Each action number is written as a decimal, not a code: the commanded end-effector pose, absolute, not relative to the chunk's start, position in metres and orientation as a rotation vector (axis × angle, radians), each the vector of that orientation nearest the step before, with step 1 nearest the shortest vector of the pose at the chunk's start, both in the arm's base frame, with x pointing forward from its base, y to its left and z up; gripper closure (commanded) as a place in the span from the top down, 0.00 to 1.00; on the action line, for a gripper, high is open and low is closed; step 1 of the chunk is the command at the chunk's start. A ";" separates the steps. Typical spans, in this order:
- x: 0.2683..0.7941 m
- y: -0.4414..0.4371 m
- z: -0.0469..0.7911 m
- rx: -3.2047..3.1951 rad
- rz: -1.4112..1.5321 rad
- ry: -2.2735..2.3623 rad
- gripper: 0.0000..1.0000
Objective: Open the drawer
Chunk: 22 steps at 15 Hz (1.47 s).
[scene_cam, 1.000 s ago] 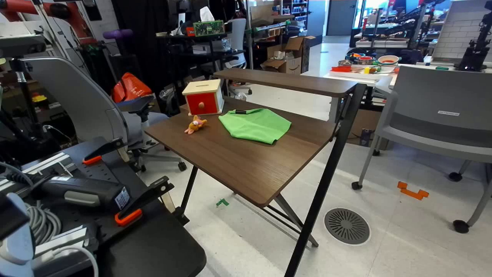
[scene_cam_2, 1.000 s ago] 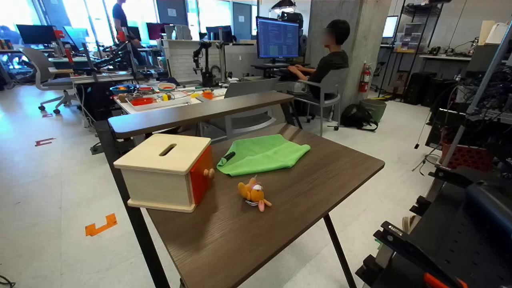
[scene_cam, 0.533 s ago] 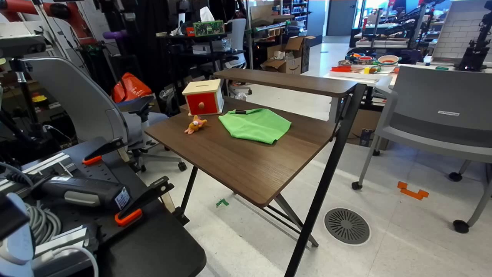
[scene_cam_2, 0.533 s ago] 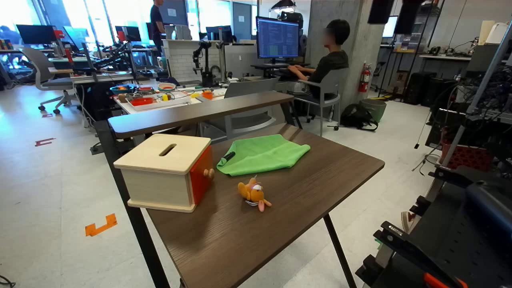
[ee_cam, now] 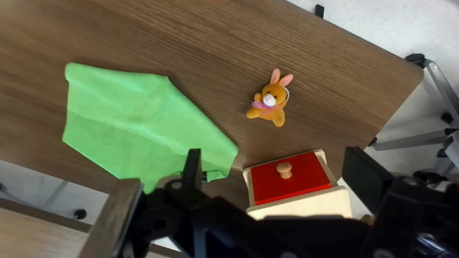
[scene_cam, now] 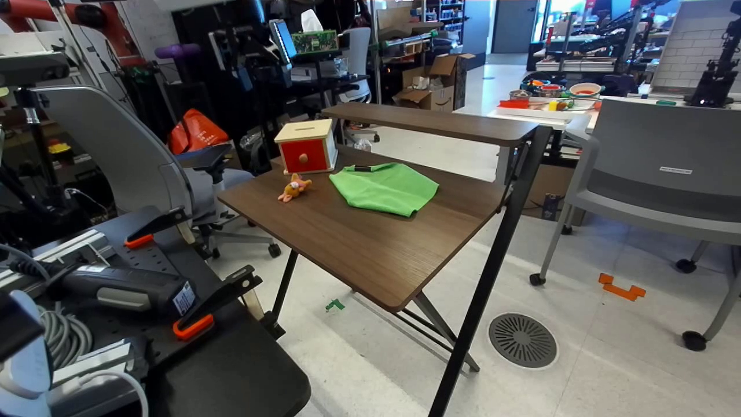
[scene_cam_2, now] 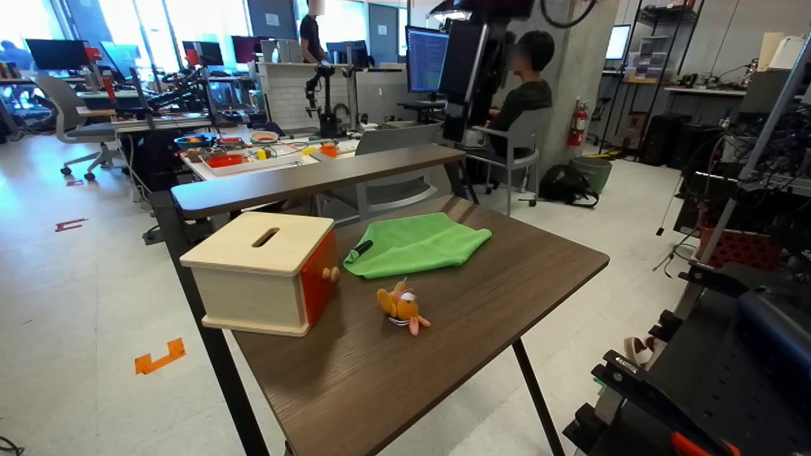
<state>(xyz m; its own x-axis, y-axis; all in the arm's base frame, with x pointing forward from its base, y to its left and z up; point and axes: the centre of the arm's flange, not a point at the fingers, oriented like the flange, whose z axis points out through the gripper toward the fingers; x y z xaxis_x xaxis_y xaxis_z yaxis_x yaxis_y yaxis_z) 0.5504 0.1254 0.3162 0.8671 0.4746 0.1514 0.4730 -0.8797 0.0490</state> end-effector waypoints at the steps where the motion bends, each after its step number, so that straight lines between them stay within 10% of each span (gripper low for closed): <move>1: 0.554 0.130 0.306 3.028 0.238 0.784 1.00; 22: 0.627 0.191 0.105 3.044 0.166 1.060 1.00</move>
<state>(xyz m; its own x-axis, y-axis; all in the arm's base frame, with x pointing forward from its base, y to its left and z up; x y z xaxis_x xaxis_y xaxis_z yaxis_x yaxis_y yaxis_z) 0.5938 0.1698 0.1252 0.8141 0.5706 0.1082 0.5774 -0.8151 -0.0460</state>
